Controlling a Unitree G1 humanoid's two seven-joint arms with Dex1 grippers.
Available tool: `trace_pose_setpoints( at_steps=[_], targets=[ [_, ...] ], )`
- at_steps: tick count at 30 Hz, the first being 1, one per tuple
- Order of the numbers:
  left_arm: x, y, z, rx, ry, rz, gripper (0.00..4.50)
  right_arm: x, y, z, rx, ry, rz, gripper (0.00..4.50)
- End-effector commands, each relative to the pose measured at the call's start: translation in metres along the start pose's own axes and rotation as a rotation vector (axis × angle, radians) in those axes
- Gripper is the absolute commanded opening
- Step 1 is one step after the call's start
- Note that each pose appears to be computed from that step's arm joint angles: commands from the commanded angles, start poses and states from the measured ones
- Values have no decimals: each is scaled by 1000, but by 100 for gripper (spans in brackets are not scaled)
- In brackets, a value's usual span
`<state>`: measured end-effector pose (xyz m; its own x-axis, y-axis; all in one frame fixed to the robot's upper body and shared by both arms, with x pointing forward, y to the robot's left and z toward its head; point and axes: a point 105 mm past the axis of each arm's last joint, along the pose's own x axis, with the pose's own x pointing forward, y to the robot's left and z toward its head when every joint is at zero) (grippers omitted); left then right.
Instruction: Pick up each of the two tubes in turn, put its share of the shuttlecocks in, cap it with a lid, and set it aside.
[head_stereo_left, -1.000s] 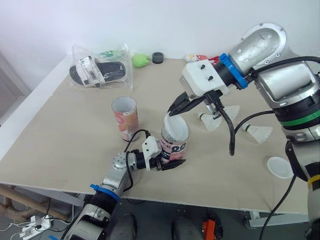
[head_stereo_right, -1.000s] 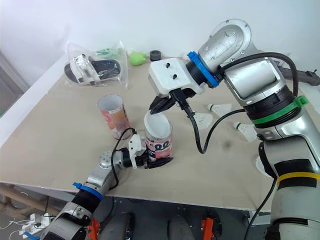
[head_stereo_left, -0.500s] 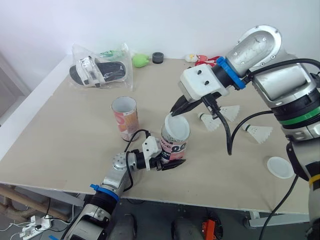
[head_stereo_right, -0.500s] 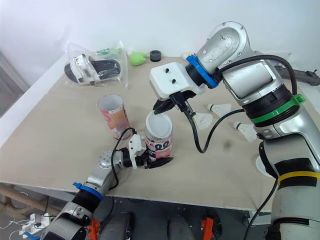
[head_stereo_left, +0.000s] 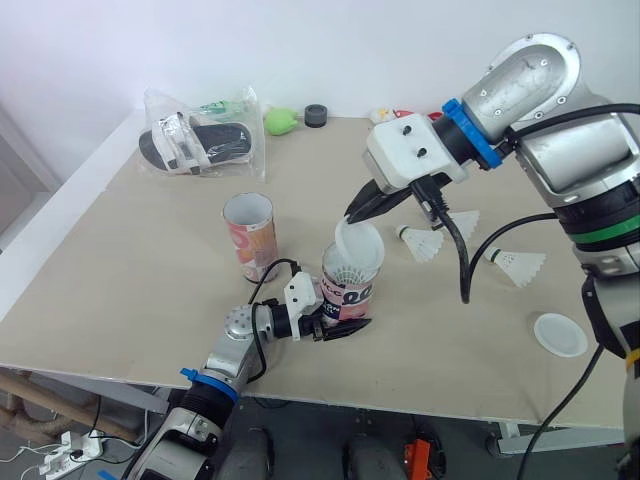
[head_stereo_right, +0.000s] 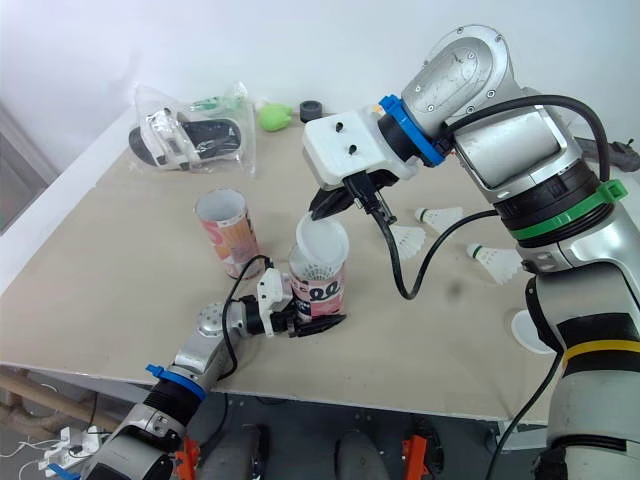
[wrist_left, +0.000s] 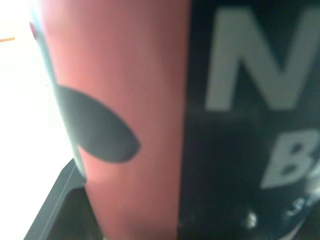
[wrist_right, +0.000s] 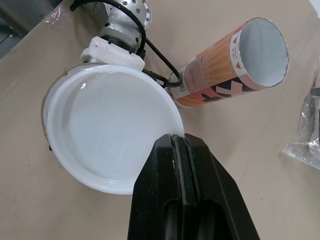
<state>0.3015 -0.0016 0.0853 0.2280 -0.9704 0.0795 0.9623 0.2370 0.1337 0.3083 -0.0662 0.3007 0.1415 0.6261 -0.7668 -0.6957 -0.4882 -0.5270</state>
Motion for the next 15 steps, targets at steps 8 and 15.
trace_pose_setpoints(
  at_steps=[8,15],
  targets=[
    [-4,-8,-24,-72,67,5,308,4,10,3,-7,-18,51,3],
    [-4,-8,-24,-75,67,3,308,0,5,19,-41,-59,31,3]
  ],
)
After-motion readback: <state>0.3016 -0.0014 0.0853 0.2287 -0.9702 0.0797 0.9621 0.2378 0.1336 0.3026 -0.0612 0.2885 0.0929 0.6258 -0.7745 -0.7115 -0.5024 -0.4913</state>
